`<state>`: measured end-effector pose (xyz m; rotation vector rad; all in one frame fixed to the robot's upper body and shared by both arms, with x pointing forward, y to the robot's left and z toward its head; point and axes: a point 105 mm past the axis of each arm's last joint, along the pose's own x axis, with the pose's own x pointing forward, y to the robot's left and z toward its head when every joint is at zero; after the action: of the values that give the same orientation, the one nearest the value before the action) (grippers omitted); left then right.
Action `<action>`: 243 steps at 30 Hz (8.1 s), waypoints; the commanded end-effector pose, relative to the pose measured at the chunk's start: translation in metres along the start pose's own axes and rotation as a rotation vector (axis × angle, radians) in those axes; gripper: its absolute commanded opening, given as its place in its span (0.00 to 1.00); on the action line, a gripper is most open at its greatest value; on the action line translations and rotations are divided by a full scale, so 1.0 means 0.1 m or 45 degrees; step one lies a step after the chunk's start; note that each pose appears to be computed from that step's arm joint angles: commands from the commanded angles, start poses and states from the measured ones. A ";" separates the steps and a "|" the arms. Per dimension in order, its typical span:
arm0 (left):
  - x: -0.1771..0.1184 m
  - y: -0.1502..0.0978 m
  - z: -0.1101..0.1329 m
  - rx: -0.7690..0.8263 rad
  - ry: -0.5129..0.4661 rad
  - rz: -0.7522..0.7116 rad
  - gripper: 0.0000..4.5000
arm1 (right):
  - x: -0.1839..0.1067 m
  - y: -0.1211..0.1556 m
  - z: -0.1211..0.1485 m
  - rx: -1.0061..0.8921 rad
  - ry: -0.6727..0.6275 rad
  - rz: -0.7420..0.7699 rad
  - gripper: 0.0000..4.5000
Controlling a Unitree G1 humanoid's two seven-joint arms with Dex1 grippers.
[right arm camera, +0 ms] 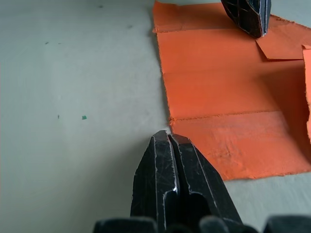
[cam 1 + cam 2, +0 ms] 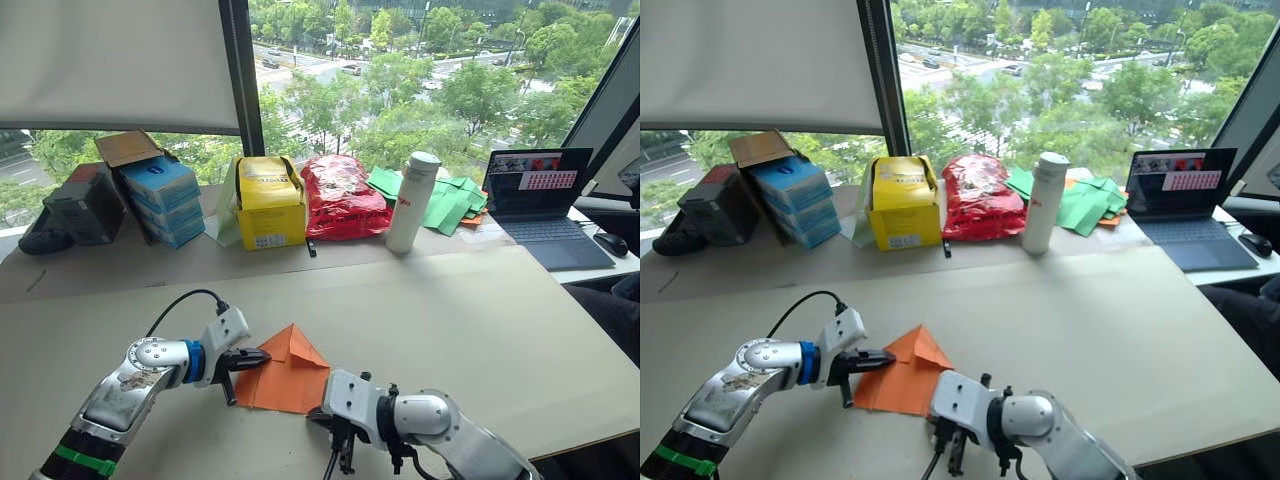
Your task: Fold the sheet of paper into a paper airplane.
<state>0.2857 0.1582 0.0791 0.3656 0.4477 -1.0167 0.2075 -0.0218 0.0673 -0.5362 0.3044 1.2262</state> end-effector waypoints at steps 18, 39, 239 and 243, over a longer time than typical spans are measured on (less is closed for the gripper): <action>0.05 0.03 -0.21 0.068 0.110 0.002 0.01 | -0.13 -0.42 -0.32 0.042 0.117 -0.171 0.00; 0.09 0.03 -0.19 0.063 0.107 -0.008 0.01 | -0.28 -0.10 0.48 0.150 -0.341 0.076 0.00; -0.05 -0.02 -0.25 0.029 0.063 0.093 0.01 | 0.98 -1.17 0.30 0.140 -0.115 -0.185 0.00; -0.07 -0.02 -0.25 0.030 0.068 0.097 0.01 | 1.01 -1.16 0.32 0.131 -0.140 -0.162 0.00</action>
<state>0.2821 0.1684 0.0738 0.4189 0.3951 -0.9496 0.3464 0.0532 0.0775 -0.3806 0.2095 1.1121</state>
